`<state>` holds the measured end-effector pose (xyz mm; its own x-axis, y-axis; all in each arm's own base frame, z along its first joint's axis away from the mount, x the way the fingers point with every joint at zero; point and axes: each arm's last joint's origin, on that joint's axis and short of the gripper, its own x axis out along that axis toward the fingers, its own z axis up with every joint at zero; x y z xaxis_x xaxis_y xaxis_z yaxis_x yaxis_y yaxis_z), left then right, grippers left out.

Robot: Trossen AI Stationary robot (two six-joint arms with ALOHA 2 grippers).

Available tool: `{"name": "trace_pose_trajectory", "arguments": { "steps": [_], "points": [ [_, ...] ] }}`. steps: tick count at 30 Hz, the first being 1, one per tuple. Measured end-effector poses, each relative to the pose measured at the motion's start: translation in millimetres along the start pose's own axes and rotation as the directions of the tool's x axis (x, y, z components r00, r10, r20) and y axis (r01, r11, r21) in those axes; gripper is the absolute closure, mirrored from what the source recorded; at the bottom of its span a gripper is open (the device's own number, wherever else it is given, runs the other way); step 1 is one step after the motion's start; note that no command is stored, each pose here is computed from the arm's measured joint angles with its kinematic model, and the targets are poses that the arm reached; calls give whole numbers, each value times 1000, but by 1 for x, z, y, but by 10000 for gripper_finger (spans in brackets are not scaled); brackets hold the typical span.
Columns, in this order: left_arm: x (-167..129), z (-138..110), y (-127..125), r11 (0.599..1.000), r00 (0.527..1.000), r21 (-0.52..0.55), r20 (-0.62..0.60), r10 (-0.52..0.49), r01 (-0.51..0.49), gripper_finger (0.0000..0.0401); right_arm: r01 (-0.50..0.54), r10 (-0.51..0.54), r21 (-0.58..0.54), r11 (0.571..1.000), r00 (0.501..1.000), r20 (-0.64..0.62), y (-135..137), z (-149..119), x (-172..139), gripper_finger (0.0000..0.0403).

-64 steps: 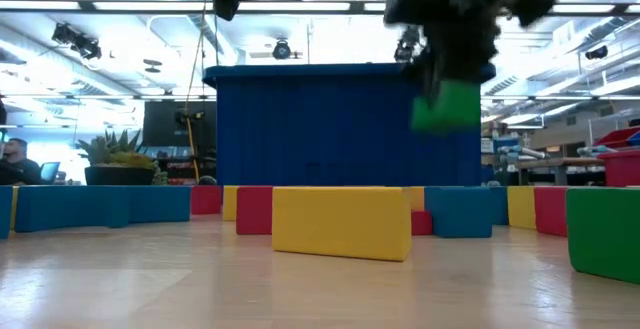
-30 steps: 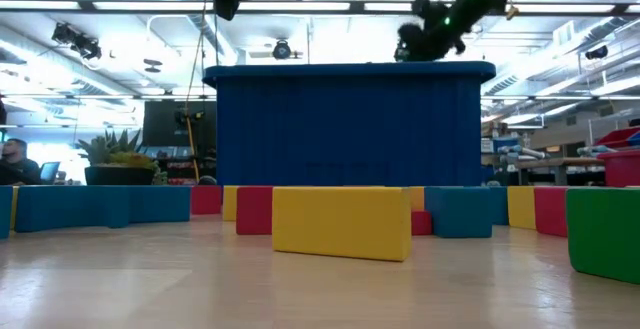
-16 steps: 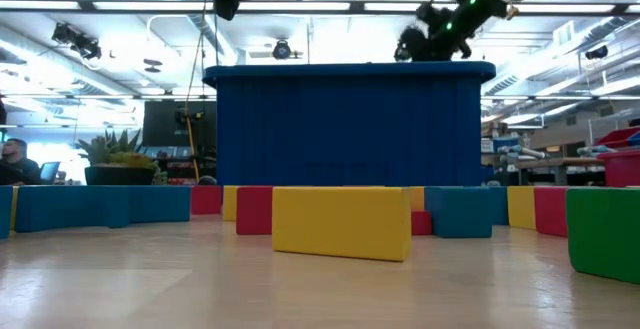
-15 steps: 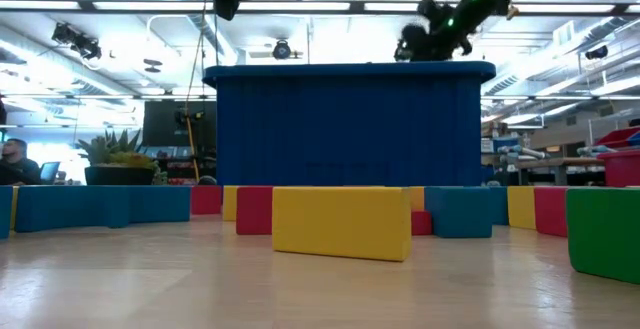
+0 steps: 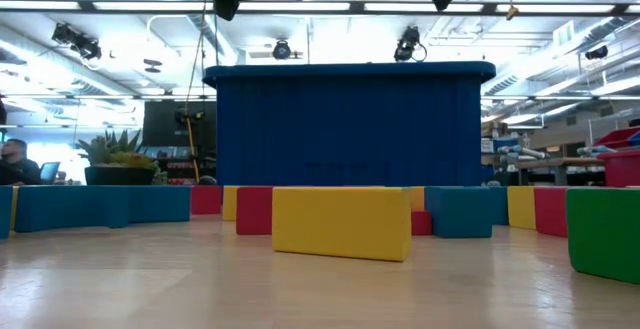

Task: Sort blocks
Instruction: Put the green block with the other green blocks into the blue bin

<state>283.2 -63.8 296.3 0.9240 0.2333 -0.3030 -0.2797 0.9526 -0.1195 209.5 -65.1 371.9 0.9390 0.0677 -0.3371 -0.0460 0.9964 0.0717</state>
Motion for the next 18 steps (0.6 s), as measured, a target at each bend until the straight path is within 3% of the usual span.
{"name": "trace_pose_trajectory", "arguments": {
  "steps": [9,18],
  "points": [
    [0,0,0,1000,1000,0,0,0,0,235,-258,258,24,966,945,-203,56,-19,45,266],
    [0,-1,0,1000,1000,5,-10,3,-3,235,-309,287,-5,951,890,-354,85,-42,87,267]
  ]
}}
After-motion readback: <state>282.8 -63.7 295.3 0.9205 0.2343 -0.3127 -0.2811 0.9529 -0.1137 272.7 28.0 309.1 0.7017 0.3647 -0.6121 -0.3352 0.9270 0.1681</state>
